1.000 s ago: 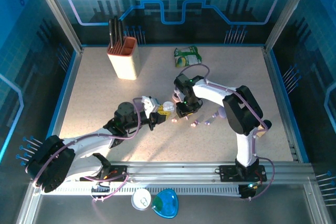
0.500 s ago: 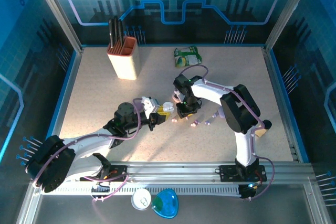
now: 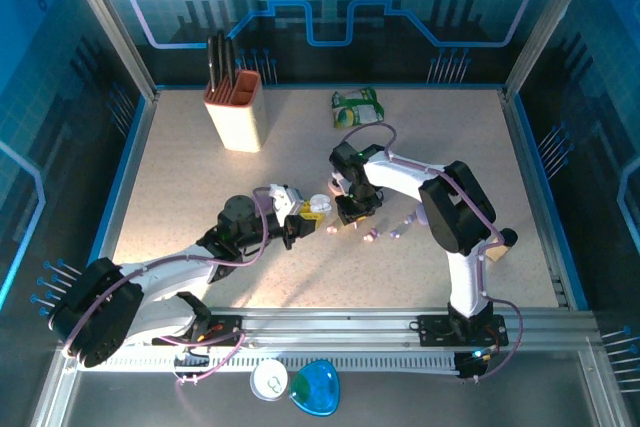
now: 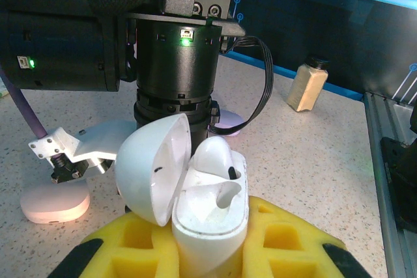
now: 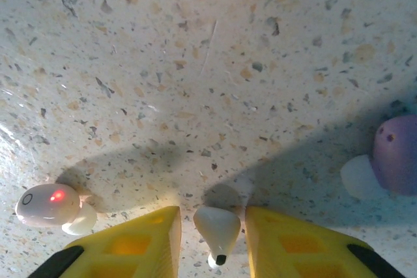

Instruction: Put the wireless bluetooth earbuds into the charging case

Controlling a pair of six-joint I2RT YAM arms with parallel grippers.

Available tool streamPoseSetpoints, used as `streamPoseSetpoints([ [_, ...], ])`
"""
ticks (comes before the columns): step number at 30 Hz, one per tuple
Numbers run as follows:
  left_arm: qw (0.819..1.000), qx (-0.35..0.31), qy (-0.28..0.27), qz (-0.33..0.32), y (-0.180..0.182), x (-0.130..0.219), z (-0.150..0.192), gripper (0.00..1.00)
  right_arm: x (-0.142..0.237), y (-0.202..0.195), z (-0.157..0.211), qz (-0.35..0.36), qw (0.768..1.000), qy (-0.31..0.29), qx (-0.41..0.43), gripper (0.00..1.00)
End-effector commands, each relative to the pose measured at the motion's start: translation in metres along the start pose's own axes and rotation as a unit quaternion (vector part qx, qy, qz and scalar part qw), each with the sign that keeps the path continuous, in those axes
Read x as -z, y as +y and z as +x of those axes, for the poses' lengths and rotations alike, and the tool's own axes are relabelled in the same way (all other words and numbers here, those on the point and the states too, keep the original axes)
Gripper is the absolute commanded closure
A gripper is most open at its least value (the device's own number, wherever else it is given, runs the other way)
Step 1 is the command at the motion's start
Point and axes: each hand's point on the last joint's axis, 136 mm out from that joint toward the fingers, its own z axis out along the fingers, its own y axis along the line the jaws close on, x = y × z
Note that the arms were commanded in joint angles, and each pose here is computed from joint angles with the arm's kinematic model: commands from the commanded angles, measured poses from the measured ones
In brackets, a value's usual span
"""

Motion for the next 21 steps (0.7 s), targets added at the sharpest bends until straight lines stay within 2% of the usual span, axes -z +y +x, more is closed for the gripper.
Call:
streamPoseSetpoints([
  [1,1.000,-0.015,-0.011,-0.002,-0.0012,0.0042,-0.0038,1.00,0.0148,0.0022,-0.0020,0.009,1.000,-0.014,0.002,0.66],
  [9,1.000,-0.015,-0.013,-0.003,-0.0014,0.0052,-0.0048,1.00,0.0194,0.0057,-0.0017,0.010,1.000,-0.015,0.009,0.66],
  [13,1.000,-0.014,-0.009,-0.005,-0.0006,0.0052,-0.0019,1.00,0.0243,0.0061,-0.0034,0.010,1.000,-0.024,0.011,0.62],
  [21,1.000,-0.017,-0.011,-0.004,-0.0010,0.0048,-0.0038,1.00,0.0163,0.0075,-0.0076,0.006,1.000,-0.019,0.013,0.65],
])
